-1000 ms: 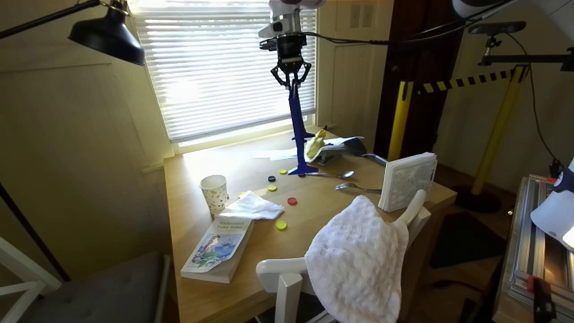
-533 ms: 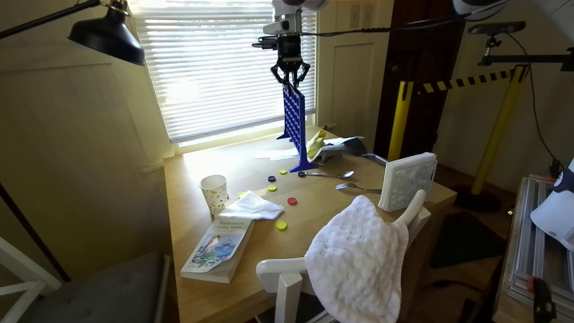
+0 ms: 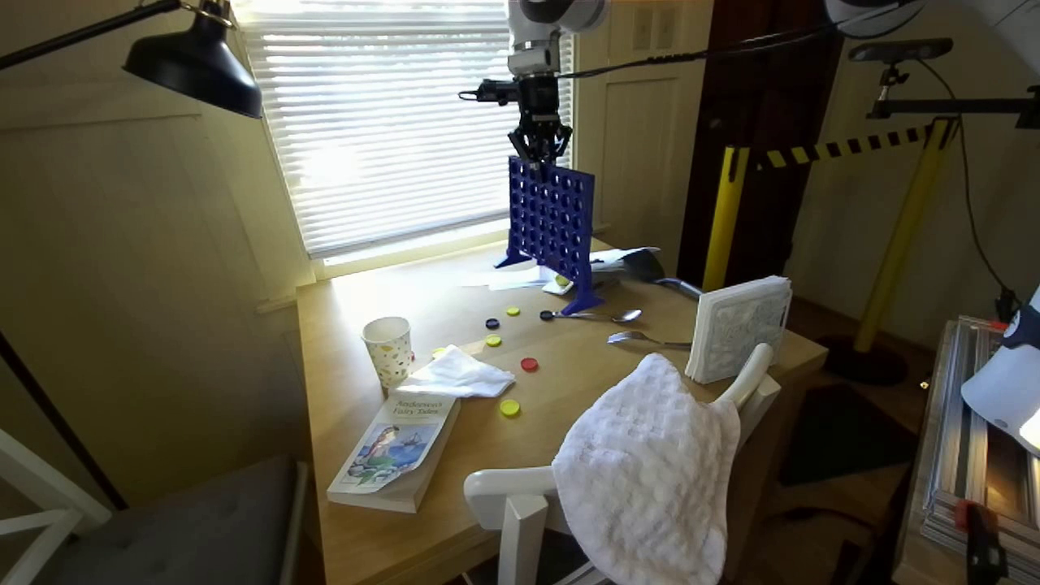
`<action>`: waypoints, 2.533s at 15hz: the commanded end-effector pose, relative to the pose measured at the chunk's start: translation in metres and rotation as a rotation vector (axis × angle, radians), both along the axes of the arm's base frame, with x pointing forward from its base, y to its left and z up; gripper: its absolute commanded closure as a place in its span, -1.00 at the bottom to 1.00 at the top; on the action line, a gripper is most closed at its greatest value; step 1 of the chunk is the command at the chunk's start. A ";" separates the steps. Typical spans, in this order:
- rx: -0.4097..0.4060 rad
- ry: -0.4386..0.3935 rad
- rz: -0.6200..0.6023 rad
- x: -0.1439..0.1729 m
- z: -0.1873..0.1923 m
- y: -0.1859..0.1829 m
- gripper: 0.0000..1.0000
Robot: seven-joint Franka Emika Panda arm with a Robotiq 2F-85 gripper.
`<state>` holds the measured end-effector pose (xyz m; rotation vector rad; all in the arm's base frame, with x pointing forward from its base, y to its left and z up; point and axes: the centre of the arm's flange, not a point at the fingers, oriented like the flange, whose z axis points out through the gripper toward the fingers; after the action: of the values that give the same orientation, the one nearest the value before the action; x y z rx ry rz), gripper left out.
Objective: Move the bag to the right, move the book slightly backward, pick up the blue object and move it to the right
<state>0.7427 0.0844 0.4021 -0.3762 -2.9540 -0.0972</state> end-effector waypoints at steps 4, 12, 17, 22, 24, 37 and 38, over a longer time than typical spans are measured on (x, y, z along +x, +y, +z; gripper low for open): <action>-0.063 -0.002 0.058 -0.015 -0.018 -0.017 0.92; -0.165 -0.049 -0.004 -0.003 -0.046 -0.034 0.92; -0.173 -0.099 -0.041 0.002 -0.051 -0.033 0.92; -0.077 -0.114 -0.136 0.001 -0.059 -0.034 0.92; -0.034 -0.103 -0.136 -0.001 -0.063 -0.034 0.92; 0.017 -0.042 -0.157 -0.008 -0.078 -0.043 0.16; 0.015 -0.041 -0.158 -0.008 -0.079 -0.043 0.03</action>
<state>0.7468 0.0420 0.3186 -0.6175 -2.9543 -0.1474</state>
